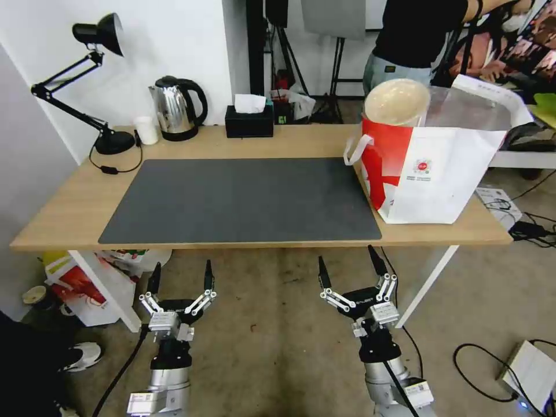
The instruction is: Pick up the trash from the table and place it into the takeout bag.
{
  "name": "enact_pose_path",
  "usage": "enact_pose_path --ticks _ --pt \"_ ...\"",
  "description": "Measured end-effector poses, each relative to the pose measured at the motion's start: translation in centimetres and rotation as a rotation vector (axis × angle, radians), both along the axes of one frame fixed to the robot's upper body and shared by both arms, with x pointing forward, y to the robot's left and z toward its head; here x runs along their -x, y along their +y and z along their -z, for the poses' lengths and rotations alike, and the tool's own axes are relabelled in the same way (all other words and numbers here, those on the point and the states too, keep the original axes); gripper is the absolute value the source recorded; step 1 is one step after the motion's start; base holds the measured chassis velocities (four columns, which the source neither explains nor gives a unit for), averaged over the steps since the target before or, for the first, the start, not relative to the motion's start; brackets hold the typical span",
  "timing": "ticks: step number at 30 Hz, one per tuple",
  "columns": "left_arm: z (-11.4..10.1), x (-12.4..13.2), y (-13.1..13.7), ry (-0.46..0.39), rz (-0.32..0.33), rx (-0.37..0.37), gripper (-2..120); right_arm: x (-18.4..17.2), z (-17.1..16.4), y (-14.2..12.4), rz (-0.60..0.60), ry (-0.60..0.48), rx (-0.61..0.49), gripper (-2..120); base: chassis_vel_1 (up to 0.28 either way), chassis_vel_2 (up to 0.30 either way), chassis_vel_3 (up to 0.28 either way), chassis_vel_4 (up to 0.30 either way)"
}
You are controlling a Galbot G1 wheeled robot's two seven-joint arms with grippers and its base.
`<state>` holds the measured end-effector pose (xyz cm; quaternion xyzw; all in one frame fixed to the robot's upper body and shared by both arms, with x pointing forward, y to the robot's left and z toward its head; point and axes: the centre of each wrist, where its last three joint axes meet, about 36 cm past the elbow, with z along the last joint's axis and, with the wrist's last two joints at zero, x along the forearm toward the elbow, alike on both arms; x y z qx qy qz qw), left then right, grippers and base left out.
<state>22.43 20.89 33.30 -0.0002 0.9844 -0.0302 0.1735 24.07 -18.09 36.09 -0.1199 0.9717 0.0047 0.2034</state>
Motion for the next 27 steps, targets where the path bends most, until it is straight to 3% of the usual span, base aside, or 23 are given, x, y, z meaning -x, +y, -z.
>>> enact_pose_path --ticks 27 --pt "0.30 0.01 0.16 -0.004 0.007 0.000 100 0.00 0.00 0.00 0.000 0.000 0.000 100 0.000 0.000 0.000 0.000"
